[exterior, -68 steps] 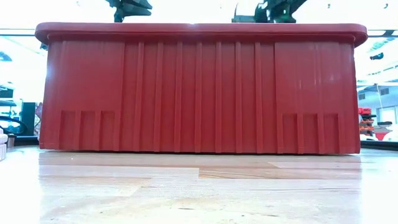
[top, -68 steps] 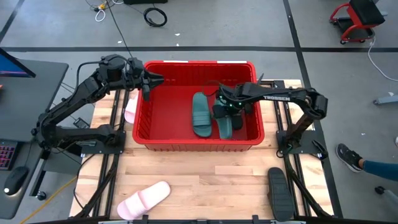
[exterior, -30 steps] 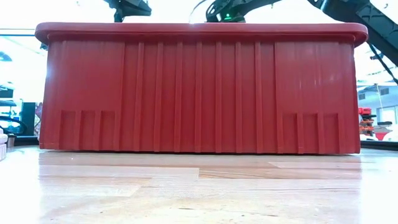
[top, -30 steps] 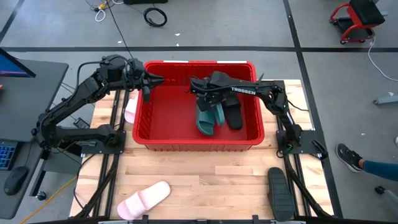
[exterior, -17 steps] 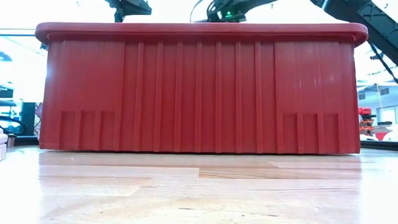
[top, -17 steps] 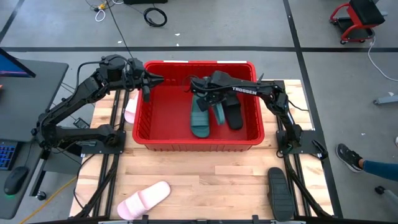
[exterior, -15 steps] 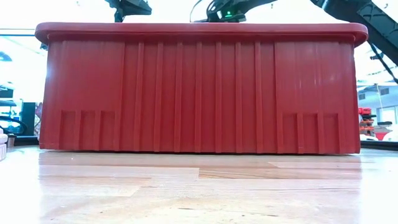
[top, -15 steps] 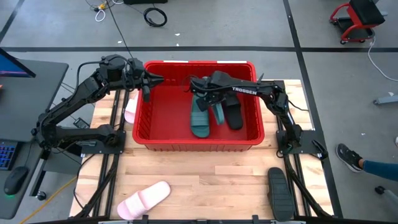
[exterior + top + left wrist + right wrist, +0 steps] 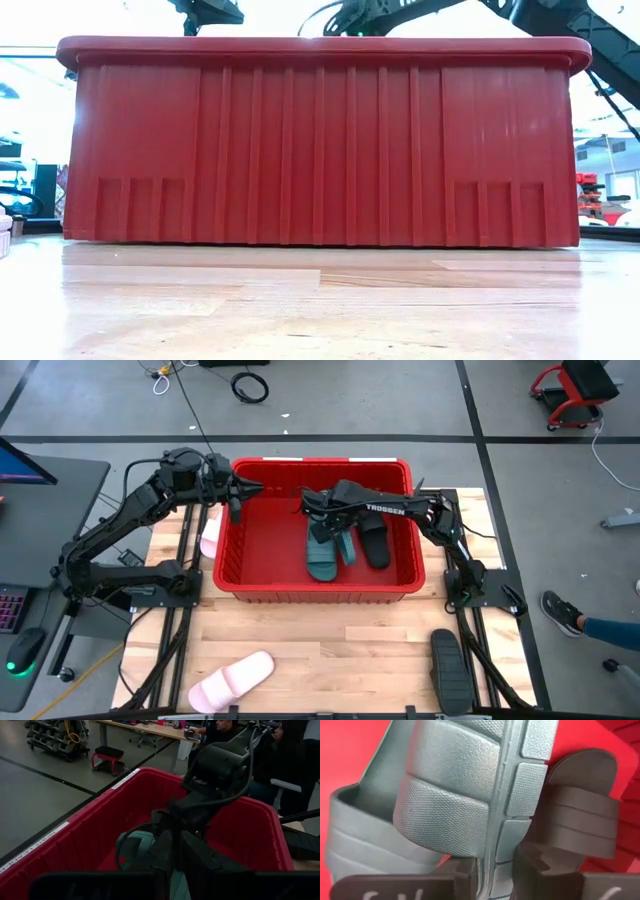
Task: Pick and place slides into bin
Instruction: Put the green slide into the red bin
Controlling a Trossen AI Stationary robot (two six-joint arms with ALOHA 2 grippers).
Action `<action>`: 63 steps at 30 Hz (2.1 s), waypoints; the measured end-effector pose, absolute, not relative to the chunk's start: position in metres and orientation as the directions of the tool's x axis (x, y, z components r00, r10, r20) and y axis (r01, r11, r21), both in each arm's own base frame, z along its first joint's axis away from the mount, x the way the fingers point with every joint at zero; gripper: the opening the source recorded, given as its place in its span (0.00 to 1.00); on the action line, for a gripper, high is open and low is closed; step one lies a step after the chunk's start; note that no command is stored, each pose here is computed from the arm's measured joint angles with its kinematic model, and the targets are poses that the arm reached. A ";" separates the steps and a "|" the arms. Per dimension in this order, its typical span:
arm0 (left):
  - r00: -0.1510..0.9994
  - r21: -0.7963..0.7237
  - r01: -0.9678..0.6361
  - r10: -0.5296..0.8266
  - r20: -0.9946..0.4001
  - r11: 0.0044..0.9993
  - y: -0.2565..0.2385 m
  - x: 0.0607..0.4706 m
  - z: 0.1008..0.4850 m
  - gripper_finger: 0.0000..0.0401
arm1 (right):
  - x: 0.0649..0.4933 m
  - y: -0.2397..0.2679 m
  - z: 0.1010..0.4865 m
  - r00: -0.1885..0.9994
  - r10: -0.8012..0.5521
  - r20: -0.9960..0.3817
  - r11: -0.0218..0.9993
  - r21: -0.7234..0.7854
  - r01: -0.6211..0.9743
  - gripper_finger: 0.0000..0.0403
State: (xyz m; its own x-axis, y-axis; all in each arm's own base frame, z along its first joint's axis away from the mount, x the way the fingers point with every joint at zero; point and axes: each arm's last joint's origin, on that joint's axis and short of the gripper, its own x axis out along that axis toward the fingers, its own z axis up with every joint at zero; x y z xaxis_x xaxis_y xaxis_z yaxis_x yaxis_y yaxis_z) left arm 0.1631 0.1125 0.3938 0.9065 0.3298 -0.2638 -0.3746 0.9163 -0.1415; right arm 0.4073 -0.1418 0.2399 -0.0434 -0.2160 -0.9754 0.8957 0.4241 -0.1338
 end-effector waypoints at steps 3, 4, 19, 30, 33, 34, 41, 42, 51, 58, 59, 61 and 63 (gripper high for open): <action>0.906 -0.141 -0.375 0.330 -0.264 0.916 0.112 0.163 0.394 0.10 | 0.408 -0.139 0.240 -0.039 -0.207 -0.978 0.413 -0.124 0.902 0.21; 0.906 -0.141 -0.374 0.330 -0.264 0.916 0.112 0.163 0.394 0.10 | 0.408 -0.138 0.240 -0.040 -0.207 -0.978 0.407 -0.123 0.905 0.22; 0.907 -0.142 -0.374 0.329 -0.264 0.916 0.112 0.163 0.394 0.08 | 0.407 -0.132 0.248 0.024 -0.065 -0.998 0.348 0.000 0.937 0.48; 0.906 -0.144 -0.374 0.327 -0.270 0.916 0.112 0.163 0.393 0.09 | 0.414 -0.130 0.262 0.198 0.001 -0.980 0.314 0.188 0.930 0.63; 0.905 -0.145 -0.375 0.328 -0.270 0.916 0.112 0.163 0.393 0.08 | 0.419 -0.132 0.263 0.249 -0.019 -0.968 0.294 0.232 0.927 0.64; 0.906 -0.148 -0.375 0.327 -0.270 0.915 0.112 0.163 0.393 0.07 | 0.421 -0.133 0.263 0.259 -0.036 -0.965 0.291 0.238 0.927 0.64; 0.888 -0.211 -0.395 0.312 -0.339 0.894 0.116 0.169 0.383 0.06 | 0.430 -0.144 0.252 0.330 -0.136 -0.934 0.241 0.292 0.925 0.62; 0.880 -0.220 -0.401 0.307 -0.362 0.889 0.118 0.171 0.380 0.06 | 0.431 -0.145 0.249 0.338 -0.132 -0.932 0.240 0.301 0.923 0.62; 0.850 -0.238 -0.408 0.272 -0.450 0.881 0.130 0.191 0.361 0.09 | 0.435 -0.144 0.229 0.388 -0.116 -0.914 0.266 0.347 0.899 0.64; 0.798 -0.272 -0.441 0.235 -0.554 0.855 0.147 0.215 0.333 0.12 | 0.430 -0.138 0.249 0.415 -0.128 -0.901 0.356 0.349 0.867 0.74; 0.792 -0.268 -0.441 0.230 -0.566 0.857 0.150 0.219 0.329 0.13 | 0.428 -0.138 0.252 0.421 -0.133 -0.897 0.365 0.350 0.862 0.76; 0.773 -0.263 -0.443 0.217 -0.597 0.857 0.155 0.227 0.318 0.14 | 0.426 -0.137 0.261 0.433 -0.151 -0.889 0.385 0.351 0.854 0.79; 0.761 -0.257 -0.442 0.208 -0.614 0.859 0.161 0.234 0.309 0.15 | 0.423 -0.137 0.268 0.440 -0.168 -0.882 0.395 0.349 0.850 0.82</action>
State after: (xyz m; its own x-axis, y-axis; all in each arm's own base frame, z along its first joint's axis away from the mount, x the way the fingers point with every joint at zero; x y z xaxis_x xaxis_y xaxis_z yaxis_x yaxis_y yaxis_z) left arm 0.2340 0.1609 0.3092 0.7612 0.2082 -0.6142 -0.4422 0.8594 -0.2566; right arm 0.4225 -0.1367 0.2676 0.4402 -0.1677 -0.8821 0.8500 0.3945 0.3492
